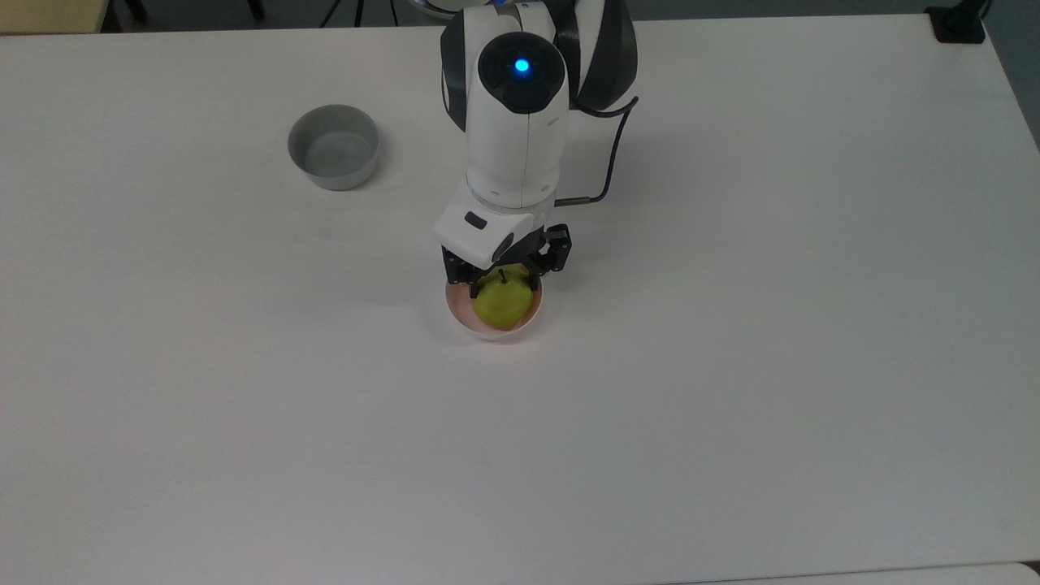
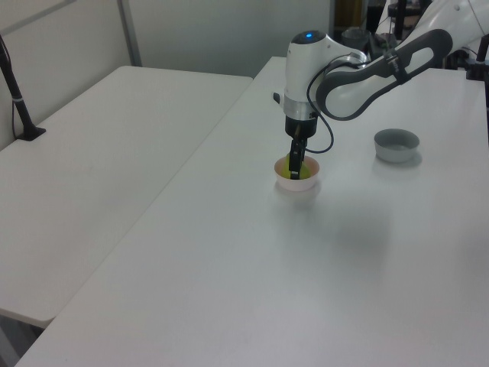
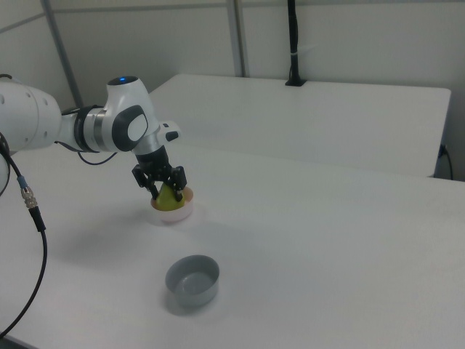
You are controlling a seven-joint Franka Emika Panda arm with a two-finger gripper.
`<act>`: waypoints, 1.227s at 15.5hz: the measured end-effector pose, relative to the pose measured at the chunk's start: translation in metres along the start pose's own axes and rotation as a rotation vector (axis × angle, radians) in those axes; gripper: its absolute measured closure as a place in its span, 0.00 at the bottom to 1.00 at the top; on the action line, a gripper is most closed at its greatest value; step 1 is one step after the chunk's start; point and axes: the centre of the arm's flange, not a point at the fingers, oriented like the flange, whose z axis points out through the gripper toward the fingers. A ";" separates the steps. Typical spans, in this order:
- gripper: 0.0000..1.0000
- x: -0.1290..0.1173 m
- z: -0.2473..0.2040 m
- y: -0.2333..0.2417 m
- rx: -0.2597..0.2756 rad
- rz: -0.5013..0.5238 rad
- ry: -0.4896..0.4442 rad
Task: Pick up a pear from the bowl
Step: 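Lift the pear out of the pink bowl and carry it aside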
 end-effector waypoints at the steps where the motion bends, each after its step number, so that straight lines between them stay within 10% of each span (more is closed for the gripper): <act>1: 0.26 0.001 -0.001 0.001 0.000 0.001 0.003; 19: 0.26 -0.011 -0.095 0.087 0.029 0.095 0.010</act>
